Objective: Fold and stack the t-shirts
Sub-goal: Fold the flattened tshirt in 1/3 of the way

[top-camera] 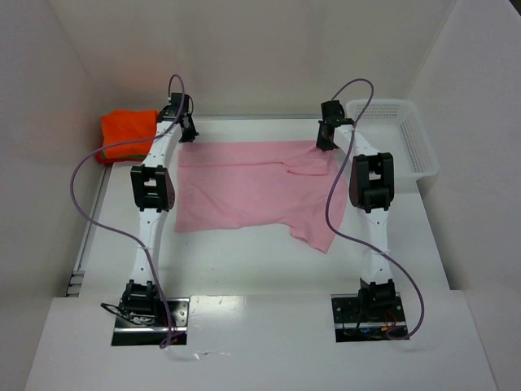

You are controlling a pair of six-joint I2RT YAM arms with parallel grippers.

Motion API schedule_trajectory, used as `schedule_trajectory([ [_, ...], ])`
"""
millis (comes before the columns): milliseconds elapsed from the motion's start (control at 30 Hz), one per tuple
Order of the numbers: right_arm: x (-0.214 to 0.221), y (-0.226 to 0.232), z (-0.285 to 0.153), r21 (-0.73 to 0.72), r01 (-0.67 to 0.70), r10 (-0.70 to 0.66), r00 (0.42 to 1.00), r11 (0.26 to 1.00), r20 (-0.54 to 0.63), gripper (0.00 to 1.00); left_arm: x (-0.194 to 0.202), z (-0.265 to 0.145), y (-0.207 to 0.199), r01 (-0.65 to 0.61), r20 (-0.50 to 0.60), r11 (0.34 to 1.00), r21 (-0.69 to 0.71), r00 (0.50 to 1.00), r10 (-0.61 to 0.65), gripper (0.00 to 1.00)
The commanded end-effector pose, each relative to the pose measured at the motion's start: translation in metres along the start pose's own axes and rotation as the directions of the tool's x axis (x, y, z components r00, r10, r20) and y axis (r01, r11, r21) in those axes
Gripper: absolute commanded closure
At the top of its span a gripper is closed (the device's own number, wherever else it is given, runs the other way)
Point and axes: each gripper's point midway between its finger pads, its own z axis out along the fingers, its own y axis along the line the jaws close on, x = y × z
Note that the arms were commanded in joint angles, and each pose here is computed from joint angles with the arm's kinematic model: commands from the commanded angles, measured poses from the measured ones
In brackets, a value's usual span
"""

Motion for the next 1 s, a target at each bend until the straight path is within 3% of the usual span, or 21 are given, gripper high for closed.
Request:
schedule_trajectory([
  [0,0.012,0.008,-0.029,-0.005,0.019,-0.020,0.999,1.000,-0.037,0.93,0.015,-0.001,-0.003,-0.050,-0.057,0.999,-0.012,0.997,0.049,1.00],
  [233,0.008,-0.008,-0.050,0.061,0.022,-0.022,1.000,0.998,-0.001,0.93,-0.003,-0.019,0.004,-0.083,-0.030,0.996,-0.025,0.996,0.082,1.00],
  [333,0.007,-0.010,-0.051,0.068,0.029,-0.030,1.000,0.997,0.010,0.93,-0.024,-0.042,-0.001,-0.099,0.017,0.995,-0.002,0.995,0.099,1.00],
  [433,-0.021,-0.005,-0.066,0.044,0.009,-0.013,0.996,0.999,0.092,0.93,-0.054,-0.077,-0.010,-0.110,0.095,0.994,0.028,0.990,0.107,1.00],
  [500,-0.044,0.003,-0.080,0.011,0.018,-0.020,0.990,1.000,0.142,0.84,-0.078,-0.106,-0.014,-0.115,0.160,0.992,0.044,0.981,0.107,1.00],
  [600,-0.089,0.014,-0.114,-0.044,0.023,-0.011,0.968,0.999,0.251,0.63,-0.108,-0.156,-0.016,-0.127,0.245,0.991,0.050,0.963,0.111,0.96],
  [633,-0.101,0.018,-0.124,-0.062,0.021,-0.003,0.960,0.998,0.279,0.54,-0.111,-0.166,-0.016,-0.140,0.254,0.989,0.049,0.959,0.123,0.87],
  [733,-0.124,0.028,-0.164,-0.136,0.032,0.016,0.942,0.990,0.336,0.44,-0.126,-0.216,-0.017,-0.159,0.306,0.985,0.069,0.943,0.130,0.61],
  [767,-0.125,0.027,-0.182,-0.153,0.036,0.020,0.937,0.988,0.348,0.33,-0.128,-0.234,-0.011,-0.154,0.314,0.985,0.073,0.941,0.124,0.49],
  [833,-0.123,0.025,-0.199,-0.168,0.039,0.026,0.930,0.985,0.366,0.22,-0.125,-0.250,-0.008,-0.164,0.316,0.984,0.071,0.939,0.134,0.38],
  [867,-0.133,0.023,-0.228,-0.189,0.027,0.056,0.906,0.982,0.420,0.13,-0.137,-0.283,-0.008,-0.161,0.380,0.983,0.084,0.917,0.117,0.28],
  [900,-0.111,0.018,-0.219,-0.177,0.027,0.043,0.924,0.984,0.380,0.10,-0.133,-0.288,-0.006,-0.161,0.381,0.983,0.085,0.917,0.117,0.24],
  [933,-0.104,0.016,-0.224,-0.181,0.013,0.056,0.927,0.983,0.371,0.08,-0.104,-0.268,0.002,-0.165,0.305,0.984,0.068,0.942,0.136,0.21],
  [967,-0.088,0.011,-0.231,-0.183,-0.005,0.070,0.934,0.983,0.351,0.03,-0.111,-0.299,-0.001,-0.159,0.372,0.982,0.107,0.922,0.109,0.15],
])
